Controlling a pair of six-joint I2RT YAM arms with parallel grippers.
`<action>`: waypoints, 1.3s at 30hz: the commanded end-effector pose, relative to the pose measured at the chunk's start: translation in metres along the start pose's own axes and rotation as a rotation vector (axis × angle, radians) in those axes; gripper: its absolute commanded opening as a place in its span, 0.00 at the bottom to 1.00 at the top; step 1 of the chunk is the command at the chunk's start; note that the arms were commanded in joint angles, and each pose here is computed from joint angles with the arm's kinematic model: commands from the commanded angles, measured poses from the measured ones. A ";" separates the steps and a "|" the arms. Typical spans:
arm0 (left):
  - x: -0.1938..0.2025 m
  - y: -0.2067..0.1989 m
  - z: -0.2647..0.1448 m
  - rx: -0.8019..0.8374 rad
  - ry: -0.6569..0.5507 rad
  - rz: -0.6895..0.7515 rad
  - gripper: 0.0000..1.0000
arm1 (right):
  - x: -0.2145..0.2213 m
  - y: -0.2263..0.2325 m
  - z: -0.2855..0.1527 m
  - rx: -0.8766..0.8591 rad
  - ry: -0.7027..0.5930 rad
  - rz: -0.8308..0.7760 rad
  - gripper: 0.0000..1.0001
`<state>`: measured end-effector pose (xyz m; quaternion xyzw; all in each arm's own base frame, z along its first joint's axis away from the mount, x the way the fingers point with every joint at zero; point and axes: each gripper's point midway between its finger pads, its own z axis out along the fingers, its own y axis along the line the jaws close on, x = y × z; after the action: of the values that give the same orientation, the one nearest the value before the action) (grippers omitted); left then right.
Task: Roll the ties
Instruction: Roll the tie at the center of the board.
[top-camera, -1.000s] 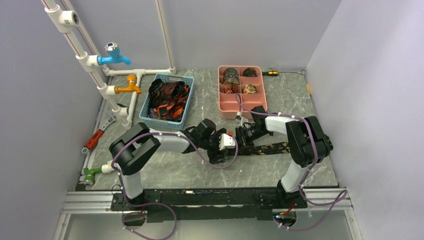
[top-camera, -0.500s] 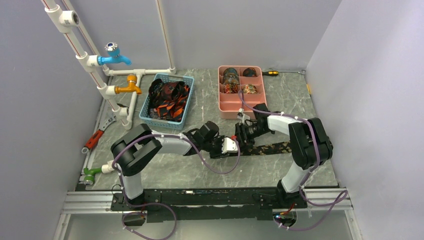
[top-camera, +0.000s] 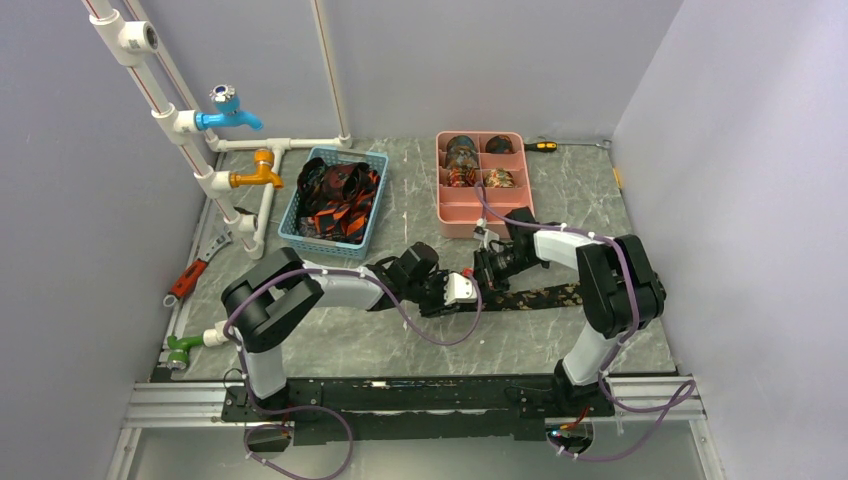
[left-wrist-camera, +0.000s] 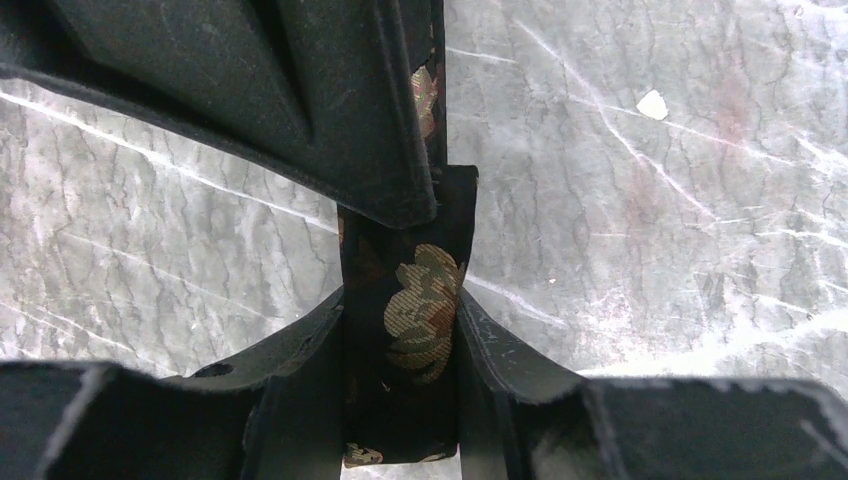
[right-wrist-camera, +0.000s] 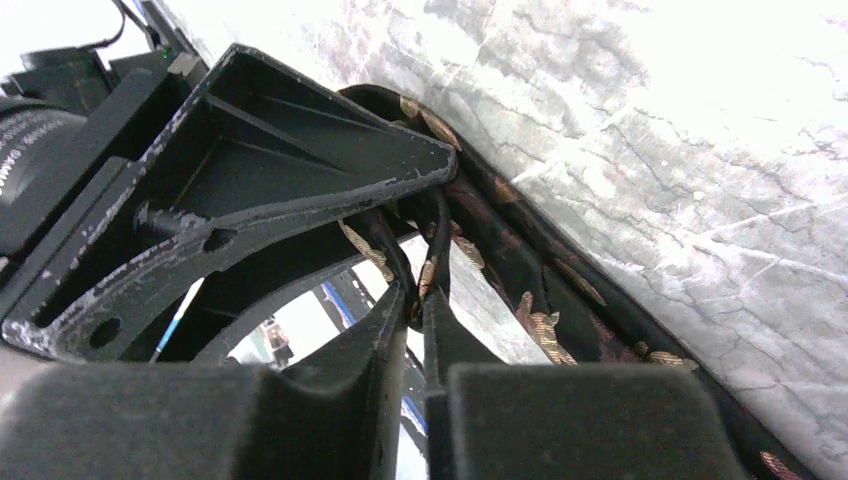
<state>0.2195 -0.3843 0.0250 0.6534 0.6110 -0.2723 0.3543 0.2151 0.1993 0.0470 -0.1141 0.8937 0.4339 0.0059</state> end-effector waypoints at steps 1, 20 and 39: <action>0.032 -0.013 -0.012 0.030 0.108 -0.016 0.43 | -0.019 -0.001 -0.002 0.023 -0.030 -0.054 0.06; 0.051 -0.019 -0.029 0.099 0.117 0.026 0.54 | -0.022 -0.032 0.014 0.125 -0.001 -0.044 0.00; 0.029 0.001 0.008 0.037 0.132 -0.016 0.44 | -0.032 -0.007 0.004 0.082 -0.022 -0.089 0.00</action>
<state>0.2315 -0.3940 0.0262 0.6514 0.6162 -0.2761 0.3461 0.2302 0.1976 0.0203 -0.1245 0.9125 0.3896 -0.0009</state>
